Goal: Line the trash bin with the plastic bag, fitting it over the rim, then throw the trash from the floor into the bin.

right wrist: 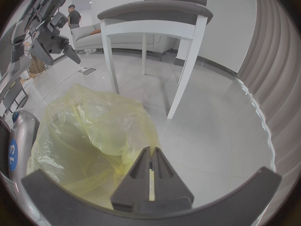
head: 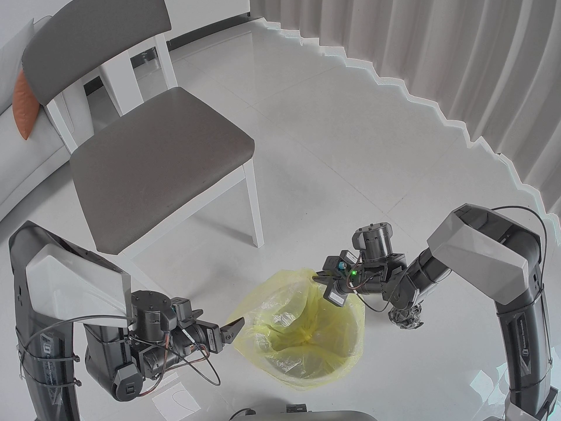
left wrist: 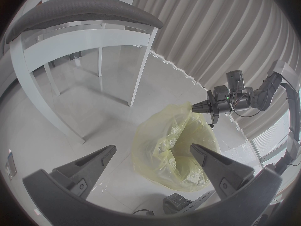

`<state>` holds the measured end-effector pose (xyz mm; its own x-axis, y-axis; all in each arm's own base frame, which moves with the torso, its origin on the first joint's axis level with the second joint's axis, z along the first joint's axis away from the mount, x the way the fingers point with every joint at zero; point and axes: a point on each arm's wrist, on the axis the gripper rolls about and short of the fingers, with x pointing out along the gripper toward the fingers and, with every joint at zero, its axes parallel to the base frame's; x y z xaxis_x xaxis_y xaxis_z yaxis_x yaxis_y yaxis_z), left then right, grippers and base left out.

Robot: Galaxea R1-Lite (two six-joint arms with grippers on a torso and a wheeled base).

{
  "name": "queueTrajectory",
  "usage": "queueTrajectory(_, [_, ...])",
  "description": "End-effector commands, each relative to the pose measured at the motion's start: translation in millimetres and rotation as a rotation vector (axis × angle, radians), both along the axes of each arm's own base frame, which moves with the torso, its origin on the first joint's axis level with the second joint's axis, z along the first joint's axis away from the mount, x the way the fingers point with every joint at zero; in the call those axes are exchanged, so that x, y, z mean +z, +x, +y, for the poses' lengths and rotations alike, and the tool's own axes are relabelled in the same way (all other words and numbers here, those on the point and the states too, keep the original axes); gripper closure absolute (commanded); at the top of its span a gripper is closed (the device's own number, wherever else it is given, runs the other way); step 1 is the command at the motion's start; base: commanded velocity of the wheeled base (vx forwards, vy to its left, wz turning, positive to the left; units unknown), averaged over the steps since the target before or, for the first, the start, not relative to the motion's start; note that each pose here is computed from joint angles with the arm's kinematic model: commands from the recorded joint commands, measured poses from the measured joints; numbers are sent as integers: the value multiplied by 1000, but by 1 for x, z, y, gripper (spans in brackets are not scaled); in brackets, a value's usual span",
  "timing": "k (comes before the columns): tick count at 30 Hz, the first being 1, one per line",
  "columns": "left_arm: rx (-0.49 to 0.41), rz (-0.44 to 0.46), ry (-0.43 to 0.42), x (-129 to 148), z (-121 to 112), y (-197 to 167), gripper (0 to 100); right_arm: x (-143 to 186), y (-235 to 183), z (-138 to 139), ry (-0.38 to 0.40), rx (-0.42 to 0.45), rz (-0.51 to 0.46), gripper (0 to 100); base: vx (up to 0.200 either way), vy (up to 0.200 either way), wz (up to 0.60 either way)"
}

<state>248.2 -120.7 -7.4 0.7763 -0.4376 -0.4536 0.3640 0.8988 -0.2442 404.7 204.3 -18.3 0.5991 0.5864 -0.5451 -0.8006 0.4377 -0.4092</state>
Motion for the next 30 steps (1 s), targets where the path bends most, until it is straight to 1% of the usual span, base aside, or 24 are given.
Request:
queueTrajectory(1, [0,-6,-3,-2,-1,2,0,-16,-2,1,-17,3,34,100,0,0,0])
queueTrajectory(6, [0,-10,-5,-2,-1,3,0,-7,-2,0,-10,4,14,100,0,0,0])
queueTrajectory(8, [0,-7,-4,-3,-1,3,0,5,-3,1,-2,10,-11,100,0,0,0])
queueTrajectory(9, [-1,-6,-3,-4,-2,3,0,10,-5,3,2,13,-19,0,0,0,0])
queueTrajectory(10, [-1,-6,-3,-4,-2,3,0,10,-5,3,2,13,-19,0,0,0,0])
queueTrajectory(13, [-1,-7,-4,-4,-2,4,0,28,-5,-1,12,-5,-57,0,0,0,0])
queueTrajectory(18, [2,-8,-9,-5,-3,5,0,46,-9,-11,23,-22,-74,0,0,0,0])
queueTrajectory(20, [1,-5,-8,-6,-3,5,0,49,-10,-14,24,-27,-76,0,0,0,0])
queueTrajectory(23, [-5,-14,-6,-7,-5,8,0,57,-7,-42,40,-98,-71,0,0,0,0])
queueTrajectory(25, [-11,-27,-1,-9,-8,12,0,61,-10,-66,68,-165,-37,0,0,0,0])
queueTrajectory(26, [-11,-27,-1,-9,-8,12,0,61,-10,-66,68,-165,-37,0,0,0,0])
queueTrajectory(27, [-21,-43,15,-10,-9,16,0,63,-19,-85,129,-229,30,0,0,0,0])
queueTrajectory(28, [-23,-46,20,-11,-9,16,0,64,-20,-88,141,-236,40,0,0,0,0])
queueTrajectory(30, [-40,-59,69,-21,-11,22,0,67,-38,-109,271,-306,136,0,0,0,0])
